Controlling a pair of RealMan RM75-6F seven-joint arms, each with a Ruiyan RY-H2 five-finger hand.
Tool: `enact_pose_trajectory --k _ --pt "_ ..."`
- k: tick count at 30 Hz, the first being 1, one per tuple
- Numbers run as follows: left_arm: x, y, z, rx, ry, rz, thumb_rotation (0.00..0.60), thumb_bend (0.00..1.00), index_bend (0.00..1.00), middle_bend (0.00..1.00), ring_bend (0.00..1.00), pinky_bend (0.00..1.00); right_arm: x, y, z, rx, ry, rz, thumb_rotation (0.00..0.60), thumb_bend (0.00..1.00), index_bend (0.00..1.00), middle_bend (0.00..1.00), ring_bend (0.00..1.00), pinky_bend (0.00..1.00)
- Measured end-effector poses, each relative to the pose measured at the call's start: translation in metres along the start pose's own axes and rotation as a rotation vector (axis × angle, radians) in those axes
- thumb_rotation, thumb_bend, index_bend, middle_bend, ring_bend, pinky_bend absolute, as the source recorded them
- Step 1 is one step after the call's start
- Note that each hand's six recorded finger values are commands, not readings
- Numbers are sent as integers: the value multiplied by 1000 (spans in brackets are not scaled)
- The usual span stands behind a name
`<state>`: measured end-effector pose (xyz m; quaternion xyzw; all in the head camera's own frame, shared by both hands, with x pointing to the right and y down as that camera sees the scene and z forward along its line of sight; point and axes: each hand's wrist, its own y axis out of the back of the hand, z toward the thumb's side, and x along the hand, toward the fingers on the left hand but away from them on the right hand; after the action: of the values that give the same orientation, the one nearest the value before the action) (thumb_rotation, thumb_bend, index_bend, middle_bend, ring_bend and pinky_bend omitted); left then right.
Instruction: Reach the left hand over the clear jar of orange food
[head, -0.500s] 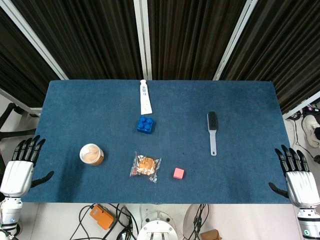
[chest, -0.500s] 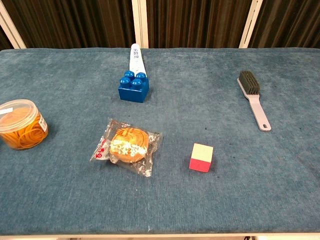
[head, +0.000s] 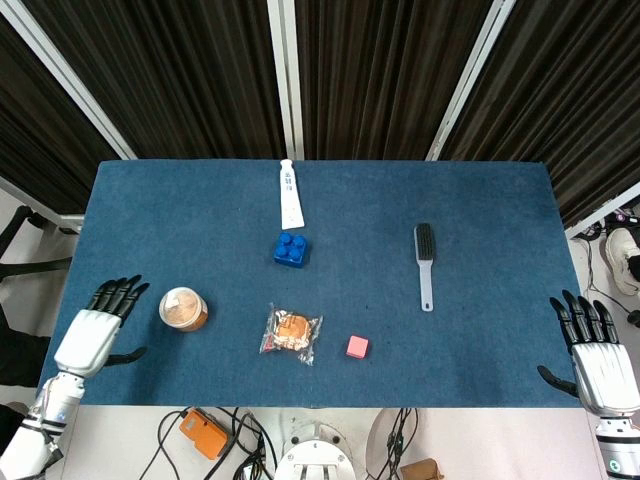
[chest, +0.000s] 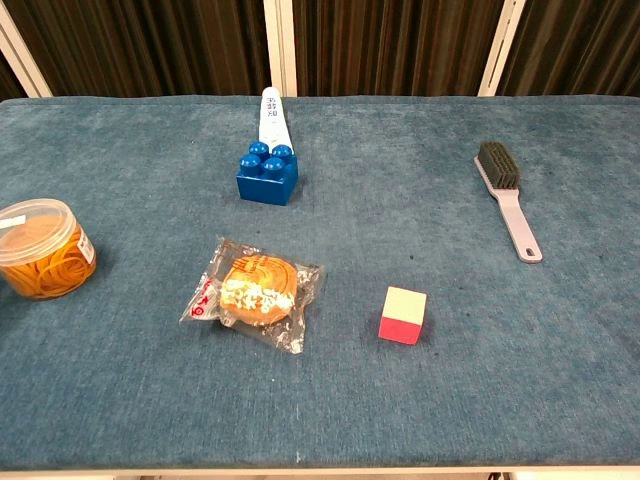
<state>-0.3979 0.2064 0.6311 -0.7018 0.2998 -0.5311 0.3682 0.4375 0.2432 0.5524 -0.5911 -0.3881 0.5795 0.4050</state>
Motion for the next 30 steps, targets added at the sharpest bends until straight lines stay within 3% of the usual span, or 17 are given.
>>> enact_pose_trajectory --k 6,10,14,16,20,23,26,30 --pt "44 -30 22 37 -53 -161 600 102 0 0 0 68 -1 3 -2 -10 2 -1 600 208 0 0 0 0" --pt "65 -38 28 52 -39 -196 600 115 0 0 0 75 0 4 -3 -13 4 -4 600 208 0 0 0 0" --pt "75 -43 29 48 -13 -216 600 203 14 4 0 137 1 5 -3 -15 5 -9 600 207 0 0 0 0" --pt "78 -43 29 51 -6 -213 600 257 79 50 24 210 2 5 -3 -15 5 -11 600 207 0 0 0 0" --pt "82 -41 31 53 -1 -187 600 353 313 332 245 408 2 5 -3 -14 4 -9 600 208 0 0 0 0" --pt "84 -39 33 54 -3 -165 600 422 411 458 354 495 1 4 -3 -12 4 -6 600 208 0 0 0 0" --pt "86 -36 37 54 -10 -138 600 473 491 536 423 556 1 4 -3 -12 4 -6 600 207 0 0 0 0" --pt "91 -25 46 45 -37 -71 600 471 502 558 446 579 1 4 -3 -14 1 -8 600 208 0 0 0 0"
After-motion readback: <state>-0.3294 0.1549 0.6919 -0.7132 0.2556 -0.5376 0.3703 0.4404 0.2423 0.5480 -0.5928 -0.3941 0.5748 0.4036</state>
